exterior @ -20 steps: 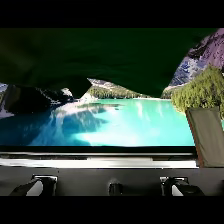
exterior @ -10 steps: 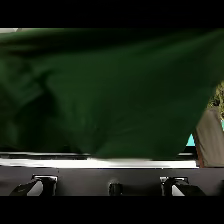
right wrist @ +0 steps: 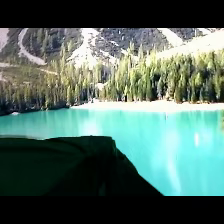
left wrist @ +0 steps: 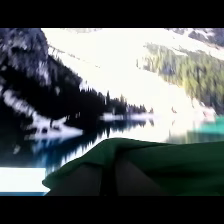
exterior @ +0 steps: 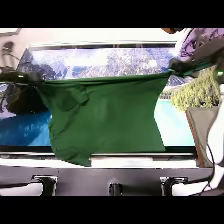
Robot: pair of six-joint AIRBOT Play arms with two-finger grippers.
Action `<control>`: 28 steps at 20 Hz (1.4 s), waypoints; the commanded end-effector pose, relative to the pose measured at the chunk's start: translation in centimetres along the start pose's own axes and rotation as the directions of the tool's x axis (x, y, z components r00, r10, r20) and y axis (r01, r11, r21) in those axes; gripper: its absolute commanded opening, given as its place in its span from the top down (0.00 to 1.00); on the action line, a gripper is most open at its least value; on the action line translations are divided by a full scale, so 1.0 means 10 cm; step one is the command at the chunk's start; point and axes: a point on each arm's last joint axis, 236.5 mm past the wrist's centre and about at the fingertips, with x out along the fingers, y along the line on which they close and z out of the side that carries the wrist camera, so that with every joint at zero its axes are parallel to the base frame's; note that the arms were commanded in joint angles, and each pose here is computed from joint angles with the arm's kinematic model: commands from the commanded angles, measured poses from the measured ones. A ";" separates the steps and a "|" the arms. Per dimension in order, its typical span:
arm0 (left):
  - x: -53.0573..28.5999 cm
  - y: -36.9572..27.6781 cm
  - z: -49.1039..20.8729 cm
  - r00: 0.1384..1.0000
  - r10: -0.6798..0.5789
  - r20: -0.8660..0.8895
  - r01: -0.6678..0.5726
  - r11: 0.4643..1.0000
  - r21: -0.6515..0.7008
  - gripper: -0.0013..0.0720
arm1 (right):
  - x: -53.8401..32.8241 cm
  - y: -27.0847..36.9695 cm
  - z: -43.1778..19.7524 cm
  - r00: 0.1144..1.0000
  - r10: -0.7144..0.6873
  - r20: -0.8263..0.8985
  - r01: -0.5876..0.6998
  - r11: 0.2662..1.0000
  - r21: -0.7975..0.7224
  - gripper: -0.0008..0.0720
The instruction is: Fold the clothes and pants, and hang the long-sleeved shirts on hangers.
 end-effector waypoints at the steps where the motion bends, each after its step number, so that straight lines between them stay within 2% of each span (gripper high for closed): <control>1: 0.87 -0.04 0.25 0.995 0.000 0.095 -0.001 1.000 0.013 0.96 | 0.78 -0.21 0.17 0.999 -0.005 0.035 0.004 1.000 0.023 0.95; 6: 1.06 -0.05 0.39 0.993 -0.002 0.121 0.000 1.000 0.021 0.96 | 0.96 -0.27 0.16 1.000 -0.010 0.029 0.009 1.000 0.024 0.95; 12: 1.05 0.07 -0.26 0.989 -0.002 -0.151 0.005 1.000 0.015 0.96 | 1.04 -0.34 -0.32 0.985 -0.025 -0.171 0.030 0.999 0.027 0.95; 18: 1.07 0.13 -0.97 0.916 0.000 -0.400 0.006 1.000 0.015 0.96 | 1.37 -0.50 -0.94 0.908 -0.032 -0.417 0.063 0.996 0.061 0.95; 25: 1.25 0.15 -1.28 0.874 -0.011 -0.486 0.011 1.000 -0.002 0.96 | 1.45 -0.41 -1.30 0.836 0.018 -0.549 0.048 0.993 0.104 0.95; 26: 1.26 0.15 -1.30 0.872 -0.012 -0.489 0.011 1.000 -0.004 0.96 | 1.46 -0.39 -1.37 0.819 0.010 -0.574 0.052 0.994 0.091 0.94; 27: 1.28 0.15 -1.30 0.872 -0.014 -0.490 0.013 1.000 -0.006 0.95 | 1.49 -0.36 -1.43 0.808 0.000 -0.590 0.054 0.996 0.074 0.86; 28: 1.29 0.14 -1.30 0.873 -0.018 -0.488 0.015 1.000 -0.010 0.90 | 1.52 -0.32 -1.46 0.803 -0.008 -0.596 0.049 0.997 0.053 0.86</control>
